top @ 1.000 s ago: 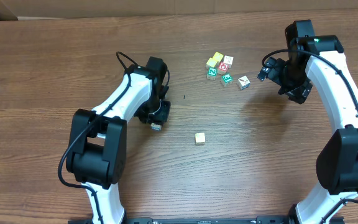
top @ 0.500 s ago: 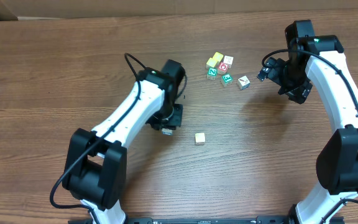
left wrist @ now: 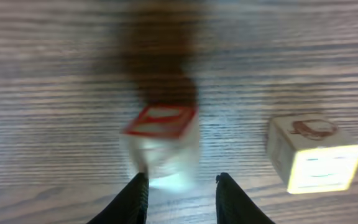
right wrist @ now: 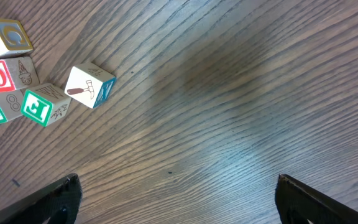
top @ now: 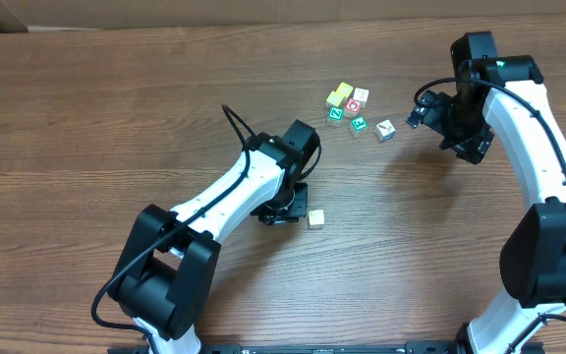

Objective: Flip 3 blocks

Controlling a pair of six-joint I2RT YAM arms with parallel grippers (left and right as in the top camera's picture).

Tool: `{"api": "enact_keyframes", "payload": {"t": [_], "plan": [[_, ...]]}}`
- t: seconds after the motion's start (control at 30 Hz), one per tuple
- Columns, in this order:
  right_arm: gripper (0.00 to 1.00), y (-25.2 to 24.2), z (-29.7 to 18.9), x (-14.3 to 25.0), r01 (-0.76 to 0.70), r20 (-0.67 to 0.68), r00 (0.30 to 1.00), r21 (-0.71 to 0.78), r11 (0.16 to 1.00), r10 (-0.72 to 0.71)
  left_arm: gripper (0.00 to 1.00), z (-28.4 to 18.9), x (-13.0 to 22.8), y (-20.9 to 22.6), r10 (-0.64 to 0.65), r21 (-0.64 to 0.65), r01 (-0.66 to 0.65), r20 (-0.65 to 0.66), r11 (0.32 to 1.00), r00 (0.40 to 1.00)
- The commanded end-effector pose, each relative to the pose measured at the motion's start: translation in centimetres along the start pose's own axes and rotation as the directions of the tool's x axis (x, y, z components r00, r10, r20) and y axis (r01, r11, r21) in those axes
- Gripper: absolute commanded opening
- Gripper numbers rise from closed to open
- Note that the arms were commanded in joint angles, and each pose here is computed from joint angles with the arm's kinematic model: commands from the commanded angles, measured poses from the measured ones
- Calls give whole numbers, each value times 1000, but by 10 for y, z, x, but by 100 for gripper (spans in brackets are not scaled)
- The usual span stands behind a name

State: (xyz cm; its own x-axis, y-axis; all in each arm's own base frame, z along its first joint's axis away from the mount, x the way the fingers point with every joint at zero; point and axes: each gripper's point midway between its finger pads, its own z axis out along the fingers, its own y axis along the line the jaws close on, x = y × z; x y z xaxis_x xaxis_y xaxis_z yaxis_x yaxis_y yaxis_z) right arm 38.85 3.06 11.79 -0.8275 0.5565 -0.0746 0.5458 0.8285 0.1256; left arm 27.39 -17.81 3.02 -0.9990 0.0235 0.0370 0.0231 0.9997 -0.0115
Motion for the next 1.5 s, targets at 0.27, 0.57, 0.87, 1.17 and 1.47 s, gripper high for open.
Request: {"api": "enact_keyframes", "payload": {"t": [0.27, 0.57, 0.87, 1.17, 1.47], "plan": [[100, 0, -6, -4, 5, 25, 1000, -6, 1000, -5, 31, -12, -14, 6, -8, 35, 7, 26, 999, 1000], [100, 0, -6, -4, 5, 25, 1000, -6, 1000, -5, 34, -35, -33, -2, 130, 60, -136, 85, 989, 988], [100, 0, -6, -4, 5, 24, 1000, -6, 1000, -5, 9, -32, -59, 15, 127, -67, -116, 186, 991, 974], [100, 0, -6, -4, 5, 24, 1000, -6, 1000, -5, 4, -21, -61, 16, 112, -80, -99, 182, 992, 977], [100, 0, -6, -4, 5, 25, 1000, -6, 1000, -5, 4, -2, -49, 14, 61, -64, -51, 164, 997, 985]]}}
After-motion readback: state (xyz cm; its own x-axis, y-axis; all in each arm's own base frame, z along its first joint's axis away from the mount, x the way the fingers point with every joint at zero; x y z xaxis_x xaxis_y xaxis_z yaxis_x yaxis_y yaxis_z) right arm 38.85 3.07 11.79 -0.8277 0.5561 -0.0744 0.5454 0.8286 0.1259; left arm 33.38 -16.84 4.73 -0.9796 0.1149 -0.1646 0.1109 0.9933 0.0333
